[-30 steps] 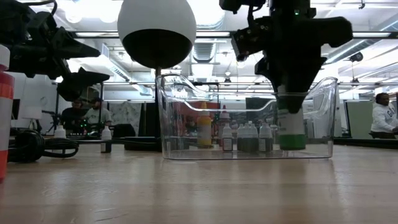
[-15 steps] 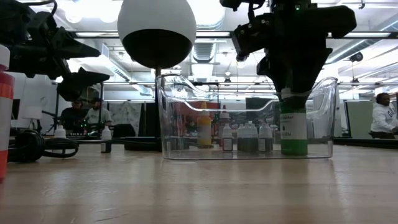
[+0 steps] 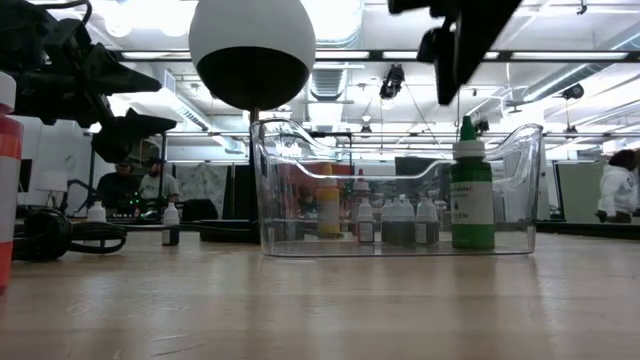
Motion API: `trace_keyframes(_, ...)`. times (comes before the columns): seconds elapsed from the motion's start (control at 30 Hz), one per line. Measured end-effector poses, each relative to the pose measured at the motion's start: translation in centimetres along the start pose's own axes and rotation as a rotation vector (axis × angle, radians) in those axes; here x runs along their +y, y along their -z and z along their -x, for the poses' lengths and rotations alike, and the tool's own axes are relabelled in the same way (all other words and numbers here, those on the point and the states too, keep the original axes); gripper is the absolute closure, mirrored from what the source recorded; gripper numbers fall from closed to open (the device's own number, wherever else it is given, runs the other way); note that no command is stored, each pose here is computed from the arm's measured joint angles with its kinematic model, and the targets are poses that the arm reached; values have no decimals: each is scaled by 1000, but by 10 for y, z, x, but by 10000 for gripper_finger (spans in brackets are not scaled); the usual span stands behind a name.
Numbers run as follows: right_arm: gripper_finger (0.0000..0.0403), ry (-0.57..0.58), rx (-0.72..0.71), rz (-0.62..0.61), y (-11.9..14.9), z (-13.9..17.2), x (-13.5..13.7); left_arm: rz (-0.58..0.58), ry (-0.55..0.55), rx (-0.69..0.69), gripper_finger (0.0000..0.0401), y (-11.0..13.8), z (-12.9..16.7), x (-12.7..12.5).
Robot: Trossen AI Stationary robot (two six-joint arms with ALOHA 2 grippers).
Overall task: Pick & Place food coloring
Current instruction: Put the large red food coloring bottle into the transparent bin
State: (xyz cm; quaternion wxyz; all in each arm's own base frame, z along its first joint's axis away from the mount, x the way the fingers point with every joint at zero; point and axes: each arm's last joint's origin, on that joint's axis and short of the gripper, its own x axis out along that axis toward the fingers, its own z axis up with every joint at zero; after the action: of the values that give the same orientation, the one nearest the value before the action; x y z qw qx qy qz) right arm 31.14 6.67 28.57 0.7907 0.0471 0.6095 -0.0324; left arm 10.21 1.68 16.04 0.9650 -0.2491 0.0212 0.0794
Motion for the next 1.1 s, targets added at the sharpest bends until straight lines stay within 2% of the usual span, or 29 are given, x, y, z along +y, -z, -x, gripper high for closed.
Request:
trace_keyframes(0.2, 122, 91, -121, -60, 6, 30, -18, 0, 0, 0, 122, 0, 0, 0)
trace_keyframes(0.6, 34, 104, -204, -187, 10, 58, -62, 0, 0, 0, 122, 0, 0, 0)
trace_keyframes(0.93, 23, 152, -279, -242, 5, 80, -103, 0, 0, 0, 122, 0, 0, 0)
trace_keyframes(1.1, 22, 197, -319, -331, -3, 90, -131, 0, 0, 0, 122, 0, 0, 0)
